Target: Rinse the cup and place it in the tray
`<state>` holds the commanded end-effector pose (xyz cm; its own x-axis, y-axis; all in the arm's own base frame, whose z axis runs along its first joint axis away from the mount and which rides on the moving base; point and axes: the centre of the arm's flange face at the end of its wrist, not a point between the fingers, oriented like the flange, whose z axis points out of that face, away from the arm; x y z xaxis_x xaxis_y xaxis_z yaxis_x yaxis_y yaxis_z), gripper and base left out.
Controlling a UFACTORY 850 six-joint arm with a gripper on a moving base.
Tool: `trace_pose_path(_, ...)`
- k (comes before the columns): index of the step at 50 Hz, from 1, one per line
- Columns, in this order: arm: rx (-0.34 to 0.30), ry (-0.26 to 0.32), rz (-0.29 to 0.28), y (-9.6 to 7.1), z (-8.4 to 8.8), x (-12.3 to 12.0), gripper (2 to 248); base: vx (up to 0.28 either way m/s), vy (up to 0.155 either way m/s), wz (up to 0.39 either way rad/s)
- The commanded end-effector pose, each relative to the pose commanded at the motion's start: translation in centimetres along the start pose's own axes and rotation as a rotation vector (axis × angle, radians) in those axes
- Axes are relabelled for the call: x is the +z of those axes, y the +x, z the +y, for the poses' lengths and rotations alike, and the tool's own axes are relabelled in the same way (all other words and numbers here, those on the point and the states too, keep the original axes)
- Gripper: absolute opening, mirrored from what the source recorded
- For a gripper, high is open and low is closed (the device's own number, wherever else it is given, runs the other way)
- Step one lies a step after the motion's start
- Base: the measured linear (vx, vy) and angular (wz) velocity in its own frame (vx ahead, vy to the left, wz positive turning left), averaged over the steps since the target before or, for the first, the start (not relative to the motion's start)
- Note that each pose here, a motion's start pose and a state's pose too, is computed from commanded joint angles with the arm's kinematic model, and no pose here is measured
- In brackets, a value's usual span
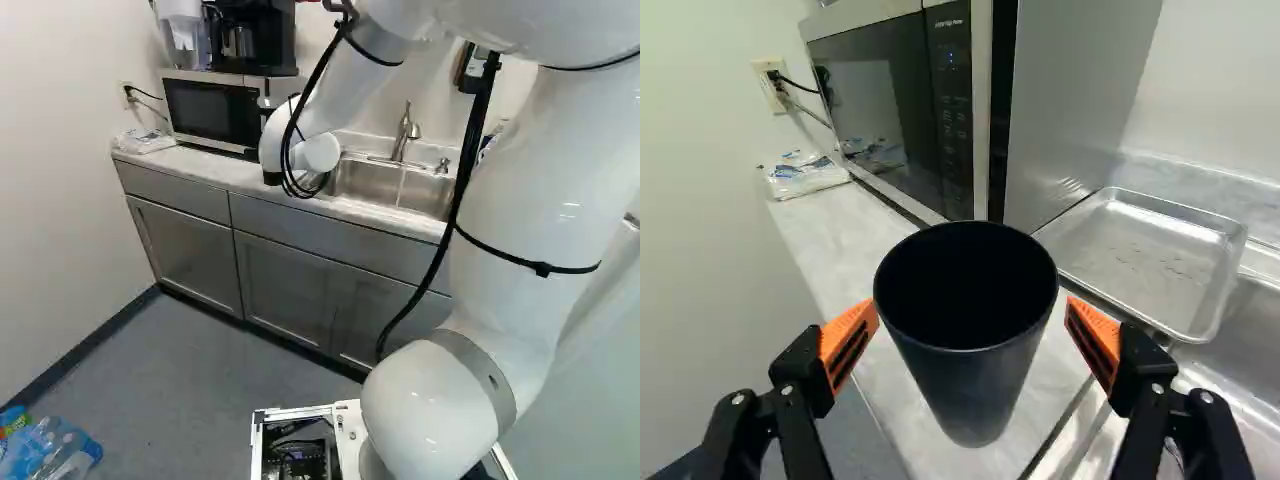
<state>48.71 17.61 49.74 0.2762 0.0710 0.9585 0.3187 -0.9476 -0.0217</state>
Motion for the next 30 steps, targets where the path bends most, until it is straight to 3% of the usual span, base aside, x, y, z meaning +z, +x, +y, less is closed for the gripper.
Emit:
trace_pose_path(18,0.0,0.0,0.0,0.0,0.0,0.0,247,0.0,0.0,0.0)
trace_pose_path(19,0.0,0.0,0.0,0.0,0.0,0.0,222,0.0,0.0,0.0)
trace_pose_path(23,0.0,0.0,0.0,0.0,0.0,0.0,222,0.0,0.0,0.0)
trace_pose_path(24,0.0,0.0,0.0,0.0,0.0,0.0,183,0.0,0.0,0.0)
trace_pose_path(28,0.0,0.0,0.0,0.0,0.0,0.0,183,0.0,0.0,0.0)
trace_pose_path(29,0.0,0.0,0.0,0.0,0.0,0.0,145,0.0,0.0,0.0)
trace_pose_path(30,0.0,0.0,0.0,0.0,0.0,0.0,145,0.0,0.0,0.0)
